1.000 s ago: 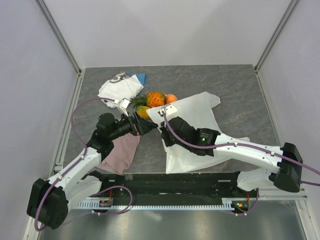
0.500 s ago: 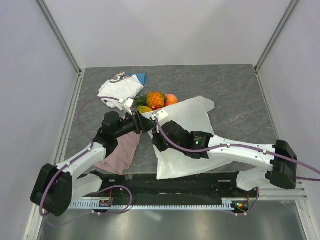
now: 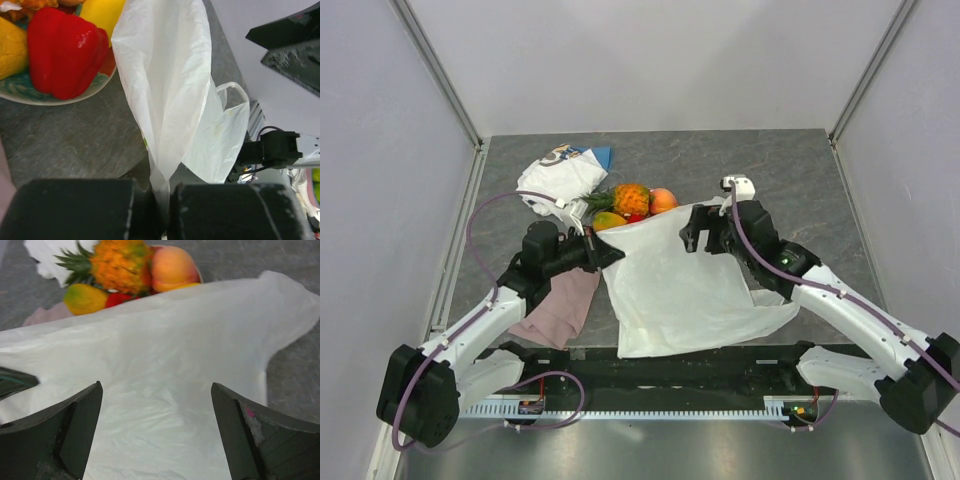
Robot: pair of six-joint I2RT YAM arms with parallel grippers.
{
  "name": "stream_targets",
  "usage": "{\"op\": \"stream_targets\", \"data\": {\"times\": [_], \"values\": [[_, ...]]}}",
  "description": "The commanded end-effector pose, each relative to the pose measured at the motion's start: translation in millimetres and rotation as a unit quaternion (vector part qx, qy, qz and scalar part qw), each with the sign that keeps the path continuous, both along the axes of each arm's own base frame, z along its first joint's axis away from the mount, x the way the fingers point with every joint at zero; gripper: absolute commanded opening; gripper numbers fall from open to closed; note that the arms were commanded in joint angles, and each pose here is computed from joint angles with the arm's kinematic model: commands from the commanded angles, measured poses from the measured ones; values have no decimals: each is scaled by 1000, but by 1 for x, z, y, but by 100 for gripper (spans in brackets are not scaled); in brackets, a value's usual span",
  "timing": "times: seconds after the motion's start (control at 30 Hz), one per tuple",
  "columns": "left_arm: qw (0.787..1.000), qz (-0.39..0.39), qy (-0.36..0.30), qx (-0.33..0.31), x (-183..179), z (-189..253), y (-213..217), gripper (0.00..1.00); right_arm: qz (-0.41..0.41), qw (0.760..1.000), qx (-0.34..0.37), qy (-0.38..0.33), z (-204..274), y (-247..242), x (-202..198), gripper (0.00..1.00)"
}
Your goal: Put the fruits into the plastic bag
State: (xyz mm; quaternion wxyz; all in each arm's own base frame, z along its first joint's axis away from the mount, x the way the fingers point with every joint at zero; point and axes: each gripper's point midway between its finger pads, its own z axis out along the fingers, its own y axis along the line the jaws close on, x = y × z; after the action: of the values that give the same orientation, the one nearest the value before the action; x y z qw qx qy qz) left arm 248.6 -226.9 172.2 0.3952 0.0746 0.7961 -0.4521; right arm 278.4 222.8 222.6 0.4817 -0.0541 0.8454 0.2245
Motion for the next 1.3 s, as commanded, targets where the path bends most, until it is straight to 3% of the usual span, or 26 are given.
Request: {"op": "stream_targets", "data": {"times": [0.0, 0.17, 0.47, 0.7, 0.73, 0.83, 0.87, 0.9, 0.93, 1.0, 1.1, 1.13, 1.17, 1.23, 1.27], "values": [[998, 20, -29, 49, 10, 0, 14, 1, -39, 996, -23, 78, -49, -40, 0, 98], [998, 32, -33, 53, 13, 0, 19, 2, -74, 986, -23, 144, -97, -80, 3, 98], [997, 35, -35, 53, 17, 3, 21, 2, -51, 976, -14, 211, -146, -90, -11, 95], [998, 32, -34, 49, 16, 4, 20, 2, -15, 972, 10, 236, -163, -78, -20, 86], [998, 31, -32, 48, 17, 3, 19, 1, -6, 971, 15, 240, -164, -75, -22, 83], [998, 27, -33, 44, 17, 6, 17, 1, -4, 974, 23, 227, -152, -74, -18, 60], [998, 25, -31, 43, 17, 6, 16, 2, -3, 975, 26, 220, -146, -74, -17, 42], [998, 24, -32, 41, 18, 9, 15, 2, -6, 977, 30, 211, -135, -74, -14, 31], [998, 22, -32, 39, 19, 11, 14, 8, -9, 981, 37, 191, -121, -76, -10, 14], [999, 7, -31, 35, 22, 16, 7, 16, -17, 985, 41, 166, -91, -80, -1, 2], [999, -15, -27, 29, 30, 23, -7, 39, -43, 994, 29, 101, -32, -96, 17, 0], [999, -23, -26, 29, 32, 25, -12, 56, -57, 995, 20, 79, -15, -104, 23, 0], [999, -28, -28, 27, 34, 28, -15, 62, -70, 997, 14, 38, 22, -110, 34, 0], [999, -25, -41, 21, 46, 45, -20, 73, -134, 989, -50, 23, 37, -143, 48, 0], [998, -11, -56, 19, 53, 57, -19, 75, -159, 985, -65, 1, 68, -155, 53, 0]]}}
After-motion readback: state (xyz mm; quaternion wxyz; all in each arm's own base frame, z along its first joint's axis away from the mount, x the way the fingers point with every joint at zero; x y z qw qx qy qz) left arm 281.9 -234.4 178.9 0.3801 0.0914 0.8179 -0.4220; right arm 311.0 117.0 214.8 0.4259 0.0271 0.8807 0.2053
